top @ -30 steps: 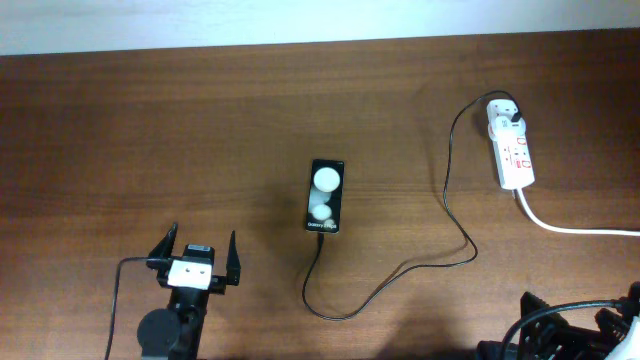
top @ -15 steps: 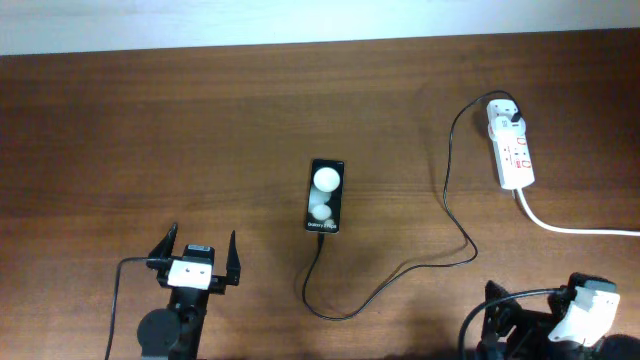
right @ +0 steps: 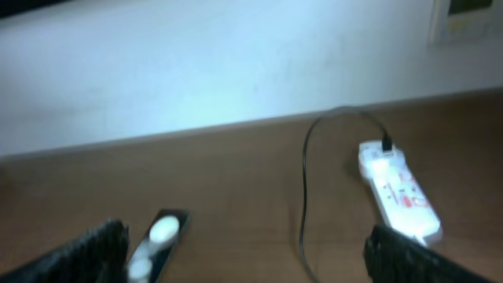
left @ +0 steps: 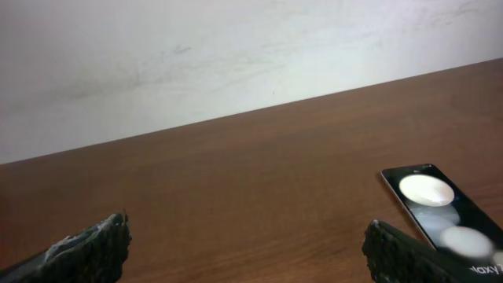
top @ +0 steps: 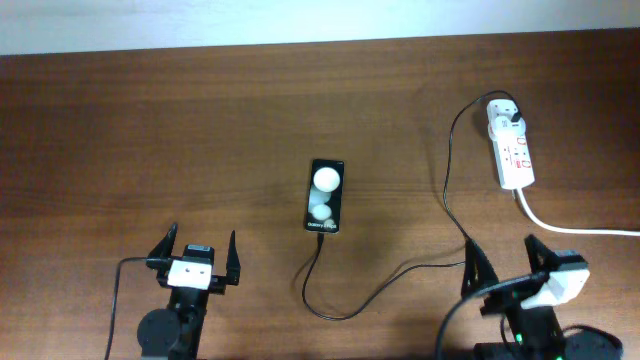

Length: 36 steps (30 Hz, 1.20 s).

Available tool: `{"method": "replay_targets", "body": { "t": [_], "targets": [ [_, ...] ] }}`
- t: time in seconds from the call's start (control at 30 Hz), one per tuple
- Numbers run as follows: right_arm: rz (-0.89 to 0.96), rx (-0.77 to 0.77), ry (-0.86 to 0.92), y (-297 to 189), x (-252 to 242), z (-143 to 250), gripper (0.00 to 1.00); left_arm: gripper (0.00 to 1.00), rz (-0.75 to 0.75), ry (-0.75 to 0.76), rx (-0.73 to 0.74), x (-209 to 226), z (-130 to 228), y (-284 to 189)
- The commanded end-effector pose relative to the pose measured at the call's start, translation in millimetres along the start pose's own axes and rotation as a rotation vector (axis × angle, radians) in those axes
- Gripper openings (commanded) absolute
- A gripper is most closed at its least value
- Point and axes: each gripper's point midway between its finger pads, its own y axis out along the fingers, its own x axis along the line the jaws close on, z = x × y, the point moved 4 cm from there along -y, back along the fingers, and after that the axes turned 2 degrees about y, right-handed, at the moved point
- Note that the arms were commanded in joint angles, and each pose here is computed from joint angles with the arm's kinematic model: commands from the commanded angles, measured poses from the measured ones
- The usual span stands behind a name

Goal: Plug charger to phone and switch on socket

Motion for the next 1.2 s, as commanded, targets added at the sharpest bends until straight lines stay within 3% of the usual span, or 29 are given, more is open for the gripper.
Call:
{"method": "replay_targets", "body": {
  "t": [0.0,0.27,0.6,0.73,0.9,1.03,1.17],
  "targets": [
    [-0.032,-0.065,-0.013,20,-2,6,0.99,0.99,0.003,0.012,0.002,0,2,0],
    [-0.080,-0.284,-0.046,46,-6,7,0.99,0.99,0.003,0.012,0.002,0,2,0],
    [-0.013,-0.211,-0.029,69,-29,61,0.98,0.99,0.003,0.012,0.002,0,2,0],
    [0.023,-0.200,-0.035,70,-34,64,0.99,0.99,0.003,0.012,0.002,0,2,0],
    [0.120,-0.050,-0.018,73,-51,95,0.99,0.99,0.003,0.012,0.002,0,2,0],
    [0.108,-0.044,-0.164,73,-48,95,0.99,0.99,0.003,0.012,0.002,0,2,0],
    [0.108,-0.042,-0.190,73,-48,95,0.99,0.99,0.003,0.012,0.002,0,2,0]
  ]
}}
